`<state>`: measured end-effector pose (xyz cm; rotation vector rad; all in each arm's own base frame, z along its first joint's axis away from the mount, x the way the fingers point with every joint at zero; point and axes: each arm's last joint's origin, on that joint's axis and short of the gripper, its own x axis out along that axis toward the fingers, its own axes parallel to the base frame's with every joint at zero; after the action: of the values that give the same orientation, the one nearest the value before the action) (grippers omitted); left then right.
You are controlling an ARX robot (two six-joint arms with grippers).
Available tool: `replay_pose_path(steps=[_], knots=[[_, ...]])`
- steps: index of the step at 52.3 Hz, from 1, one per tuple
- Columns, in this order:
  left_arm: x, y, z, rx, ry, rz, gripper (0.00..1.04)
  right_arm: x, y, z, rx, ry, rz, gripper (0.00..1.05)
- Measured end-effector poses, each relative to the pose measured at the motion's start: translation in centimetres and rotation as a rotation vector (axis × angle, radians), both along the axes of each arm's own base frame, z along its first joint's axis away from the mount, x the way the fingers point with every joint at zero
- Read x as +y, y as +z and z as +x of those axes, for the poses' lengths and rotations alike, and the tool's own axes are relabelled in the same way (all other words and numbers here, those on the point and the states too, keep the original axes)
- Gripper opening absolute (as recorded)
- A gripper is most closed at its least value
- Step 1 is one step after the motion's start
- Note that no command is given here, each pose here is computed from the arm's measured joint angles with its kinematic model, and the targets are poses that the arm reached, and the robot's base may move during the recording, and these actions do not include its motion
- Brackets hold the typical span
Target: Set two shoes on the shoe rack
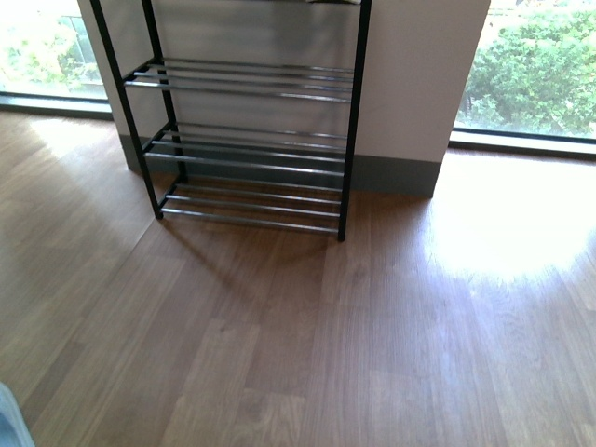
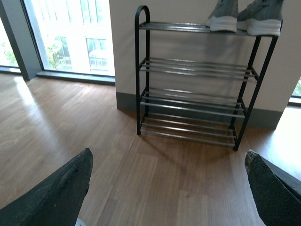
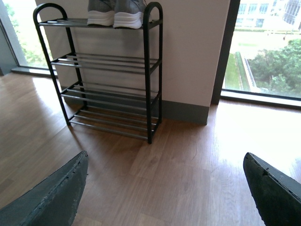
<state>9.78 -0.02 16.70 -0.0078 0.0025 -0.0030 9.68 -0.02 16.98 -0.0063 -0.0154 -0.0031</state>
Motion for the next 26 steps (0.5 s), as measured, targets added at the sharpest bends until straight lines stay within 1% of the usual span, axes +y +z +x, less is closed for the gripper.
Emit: replay_pose_path(steps=[26], knots=[[0.00,0.00,0.00,0.000,0.001,0.000,0.95,0.00,-0.01,0.00,0.001,0.001,0.000,0.96]])
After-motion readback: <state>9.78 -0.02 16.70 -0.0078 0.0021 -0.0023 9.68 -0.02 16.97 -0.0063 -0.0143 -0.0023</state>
